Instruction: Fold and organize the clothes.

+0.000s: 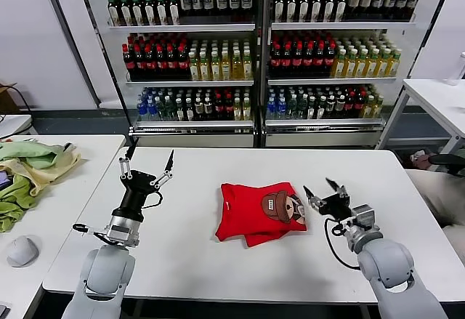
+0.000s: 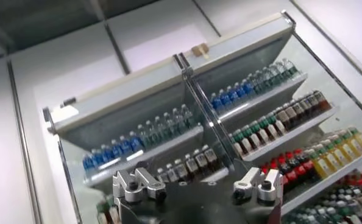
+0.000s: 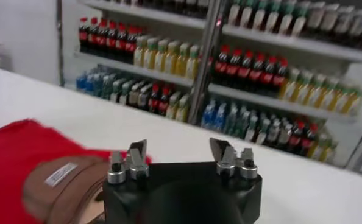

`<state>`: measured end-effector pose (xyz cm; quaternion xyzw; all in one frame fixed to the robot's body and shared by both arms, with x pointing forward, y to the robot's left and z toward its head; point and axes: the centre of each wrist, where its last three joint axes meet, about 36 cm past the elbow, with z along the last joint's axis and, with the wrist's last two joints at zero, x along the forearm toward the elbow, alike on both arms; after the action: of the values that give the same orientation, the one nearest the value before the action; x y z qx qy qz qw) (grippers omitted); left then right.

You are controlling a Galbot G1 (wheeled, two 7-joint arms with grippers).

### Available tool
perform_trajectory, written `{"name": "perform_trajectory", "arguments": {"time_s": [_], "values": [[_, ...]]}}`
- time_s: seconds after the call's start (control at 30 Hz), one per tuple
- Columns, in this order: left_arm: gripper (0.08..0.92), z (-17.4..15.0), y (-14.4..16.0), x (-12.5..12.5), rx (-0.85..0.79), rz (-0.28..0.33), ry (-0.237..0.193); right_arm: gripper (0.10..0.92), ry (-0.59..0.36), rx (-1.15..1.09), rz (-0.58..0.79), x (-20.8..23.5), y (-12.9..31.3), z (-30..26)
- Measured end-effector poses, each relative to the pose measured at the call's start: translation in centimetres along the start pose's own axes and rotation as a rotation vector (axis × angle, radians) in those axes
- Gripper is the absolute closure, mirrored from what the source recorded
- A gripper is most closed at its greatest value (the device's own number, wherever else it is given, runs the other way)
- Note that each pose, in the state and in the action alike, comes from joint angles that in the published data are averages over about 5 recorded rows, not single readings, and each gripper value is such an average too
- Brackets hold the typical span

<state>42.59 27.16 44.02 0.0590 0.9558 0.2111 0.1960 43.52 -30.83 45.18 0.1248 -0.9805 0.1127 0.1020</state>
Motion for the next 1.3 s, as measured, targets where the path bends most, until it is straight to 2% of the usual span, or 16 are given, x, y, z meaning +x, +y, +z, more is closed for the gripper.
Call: {"name": "perform_trajectory", "arguments": {"time_s": [0.13, 0.33, 0.63, 0.87, 1.13, 1.3], "values": [[0.177, -0.3, 0.5, -0.4, 0.064, -0.007, 0.035, 0.211, -0.054, 0.022, 0.055, -0.7, -0.8, -0.4], [0.177, 0.0, 0.8, -0.6, 0.117, -0.001, 0.087, 0.2, -0.109, 0.051, 0.118, -2.2, -1.8, -0.7], [0.177, 0.7, 1.3, -1.1, 0.063, 0.017, 0.111, 0.2, -0.15, 0.081, 0.181, -3.4, -2.9, -0.8], [0.177, 0.9, 0.5, -1.7, 0.009, 0.029, 0.095, 0.2, -0.169, 0.125, 0.219, -3.8, -4.0, -0.2], [0.177, 1.8, 0.2, -2.4, -0.099, 0.041, 0.04, 0.2, -0.189, 0.168, 0.242, -4.0, -4.3, 0.4], [0.177, 2.3, -0.3, -2.2, -0.065, 0.069, 0.035, 0.2, -0.199, 0.164, 0.261, -4.5, -4.5, 0.4]]}}
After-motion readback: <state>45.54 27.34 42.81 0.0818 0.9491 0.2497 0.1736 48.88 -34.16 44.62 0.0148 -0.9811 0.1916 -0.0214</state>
